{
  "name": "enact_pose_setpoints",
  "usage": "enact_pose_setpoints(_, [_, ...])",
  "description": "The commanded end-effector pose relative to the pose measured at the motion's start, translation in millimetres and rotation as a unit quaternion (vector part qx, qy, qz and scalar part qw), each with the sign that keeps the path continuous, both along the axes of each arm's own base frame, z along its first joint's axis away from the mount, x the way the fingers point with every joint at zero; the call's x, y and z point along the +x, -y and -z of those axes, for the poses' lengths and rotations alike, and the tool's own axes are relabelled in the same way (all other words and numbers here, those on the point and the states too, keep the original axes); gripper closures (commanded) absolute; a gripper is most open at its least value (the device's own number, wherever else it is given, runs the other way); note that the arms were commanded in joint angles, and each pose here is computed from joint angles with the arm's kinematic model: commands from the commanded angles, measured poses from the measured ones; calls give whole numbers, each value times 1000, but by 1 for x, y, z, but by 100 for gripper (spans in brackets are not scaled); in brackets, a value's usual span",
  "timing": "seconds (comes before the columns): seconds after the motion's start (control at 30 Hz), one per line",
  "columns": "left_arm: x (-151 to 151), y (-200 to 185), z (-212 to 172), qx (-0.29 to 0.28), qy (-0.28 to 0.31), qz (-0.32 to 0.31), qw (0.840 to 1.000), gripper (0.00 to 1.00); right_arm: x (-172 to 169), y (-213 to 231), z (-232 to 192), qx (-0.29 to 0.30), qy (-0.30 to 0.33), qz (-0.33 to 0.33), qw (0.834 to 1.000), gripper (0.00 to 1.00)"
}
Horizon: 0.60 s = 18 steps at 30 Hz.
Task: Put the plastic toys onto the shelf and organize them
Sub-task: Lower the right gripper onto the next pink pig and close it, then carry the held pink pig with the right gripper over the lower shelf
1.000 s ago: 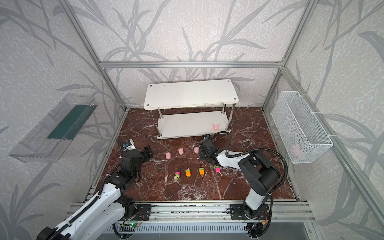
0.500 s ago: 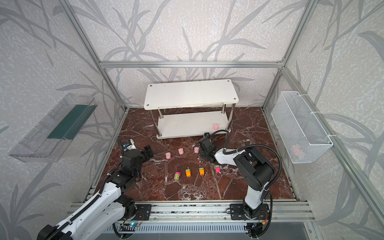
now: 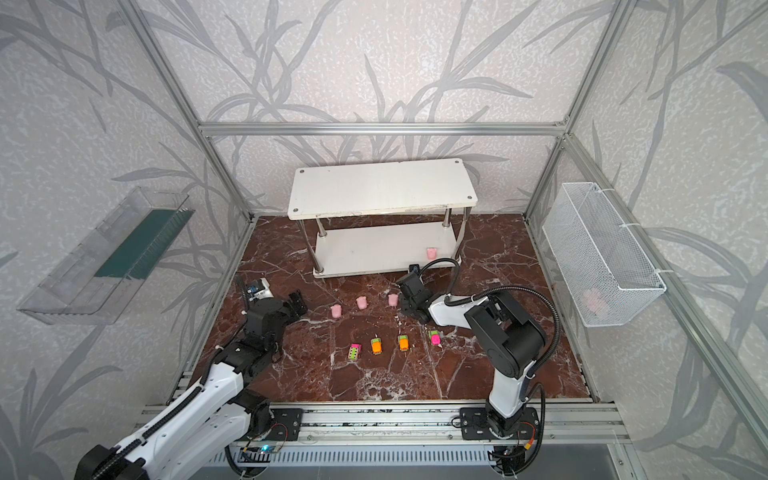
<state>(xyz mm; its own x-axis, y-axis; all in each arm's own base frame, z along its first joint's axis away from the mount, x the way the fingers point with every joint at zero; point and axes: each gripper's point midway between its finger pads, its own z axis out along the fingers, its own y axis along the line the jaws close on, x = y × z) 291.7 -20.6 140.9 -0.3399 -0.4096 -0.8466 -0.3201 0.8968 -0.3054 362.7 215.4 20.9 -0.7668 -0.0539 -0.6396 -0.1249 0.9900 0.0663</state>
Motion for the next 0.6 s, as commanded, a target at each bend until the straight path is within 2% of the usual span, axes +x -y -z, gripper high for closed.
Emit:
enact_pose_setpoints(0.0, [-1, -6, 1, 7, 3, -13, 1000, 6, 4, 1, -19, 0, 19, -2, 1000, 63])
enact_pose_setpoints(0.3, [-1, -6, 2, 6, 4, -15, 1000, 6, 8, 1, -89, 11, 72, -30, 997, 65])
enact_pose_setpoints(0.43, [-1, -6, 1, 5, 6, -14, 1000, 6, 21, -6, -123, 28, 99, -44, 994, 65])
enact_pose_setpoints(0.57, [0, -5, -1, 3, 9, -12, 1000, 6, 39, -11, -140, 31, 115, -50, 992, 65])
